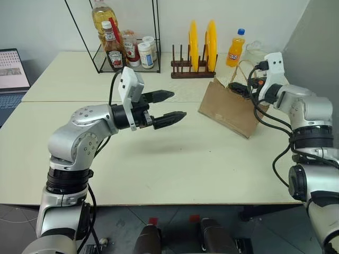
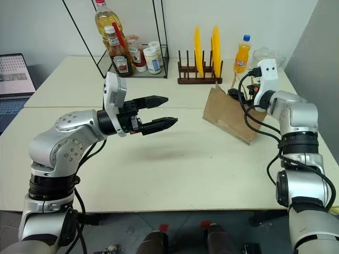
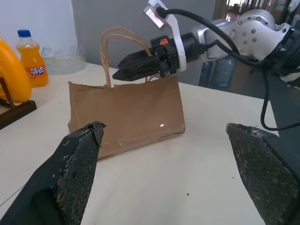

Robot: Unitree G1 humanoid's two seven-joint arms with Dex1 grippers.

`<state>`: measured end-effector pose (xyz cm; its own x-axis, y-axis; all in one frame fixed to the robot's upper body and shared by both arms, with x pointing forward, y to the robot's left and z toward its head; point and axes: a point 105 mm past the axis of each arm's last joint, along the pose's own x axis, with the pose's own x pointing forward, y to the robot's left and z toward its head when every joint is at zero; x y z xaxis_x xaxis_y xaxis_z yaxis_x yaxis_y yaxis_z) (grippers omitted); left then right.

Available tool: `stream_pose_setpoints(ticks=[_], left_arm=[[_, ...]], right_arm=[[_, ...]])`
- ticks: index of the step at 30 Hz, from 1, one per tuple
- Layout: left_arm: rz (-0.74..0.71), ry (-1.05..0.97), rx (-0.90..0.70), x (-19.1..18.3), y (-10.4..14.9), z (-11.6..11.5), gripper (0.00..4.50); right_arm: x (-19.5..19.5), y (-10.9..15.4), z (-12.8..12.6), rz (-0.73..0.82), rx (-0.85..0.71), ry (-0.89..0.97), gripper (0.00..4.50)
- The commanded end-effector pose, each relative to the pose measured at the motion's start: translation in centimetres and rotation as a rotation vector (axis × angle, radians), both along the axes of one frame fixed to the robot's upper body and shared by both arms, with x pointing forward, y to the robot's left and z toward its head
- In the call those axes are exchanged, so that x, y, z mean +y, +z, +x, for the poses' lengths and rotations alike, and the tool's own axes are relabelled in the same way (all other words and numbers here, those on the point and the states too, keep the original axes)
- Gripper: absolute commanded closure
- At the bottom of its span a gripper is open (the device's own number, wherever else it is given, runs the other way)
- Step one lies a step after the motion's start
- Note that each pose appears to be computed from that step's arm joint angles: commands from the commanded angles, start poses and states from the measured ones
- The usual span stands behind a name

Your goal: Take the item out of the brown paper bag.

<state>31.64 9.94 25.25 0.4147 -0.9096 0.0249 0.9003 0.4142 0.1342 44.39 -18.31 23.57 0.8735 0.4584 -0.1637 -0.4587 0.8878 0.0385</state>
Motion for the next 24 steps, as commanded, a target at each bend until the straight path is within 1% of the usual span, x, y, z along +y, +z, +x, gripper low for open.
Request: stream_pose_setpoints(ticks=[1, 5, 7, 8, 10, 11, 16, 17, 19, 21, 24], left_arm=[[-0.016, 0.004, -0.055, 0.3, 1.4, -0.8, 0.06], [-0.015, 0.025, -0.057, 0.5, 1.3, -0.9, 0.06], [-0.014, 0.034, -0.059, 0.7, 1.3, -0.9, 0.06], [-0.015, 0.039, -0.06, 0.8, 1.2, -1.0, 0.02], [-0.015, 0.043, -0.061, 0.8, 1.2, -1.0, 0.0], [-0.015, 0.044, -0.061, 0.9, 1.2, -1.0, 0.0], [-0.014, 0.052, -0.066, 1.0, 1.2, -0.9, 0.0], [-0.014, 0.052, -0.067, 1.0, 1.2, -0.9, 0.0], [-0.014, 0.052, -0.069, 1.0, 1.2, -0.8, 0.0], [-0.014, 0.052, -0.069, 1.0, 1.2, -0.7, 0.0], [-0.014, 0.053, -0.071, 1.0, 1.2, -0.6, 0.0]], right_arm=[[1.0, 1.7, 0.6, 0.002, -0.056, 0.048, 0.0], [1.6, 2.2, 1.3, 0.03, -0.075, 0.056, 0.0], [1.7, 2.2, 1.6, 0.008, -0.089, 0.054, 0.0], [1.5, 2.2, 1.8, 0.022, -0.088, 0.034, 0.18], [1.4, 2.3, 2.1, 0.047, -0.093, 0.012, 0.64], [1.4, 2.5, 2.1, 0.055, -0.097, 0.011, 0.95], [1.4, 3.0, 2.3, 0.083, -0.109, 0.009, 2.84], [1.4, 3.0, 2.3, 0.088, -0.109, 0.008, 3.13], [1.2, 3.1, 2.3, 0.092, -0.112, 0.007, 3.87], [1.1, 3.3, 2.2, 0.1, -0.114, 0.005, 4.47], [1.1, 3.5, 2.1, 0.119, -0.119, 0.012, 4.47]])
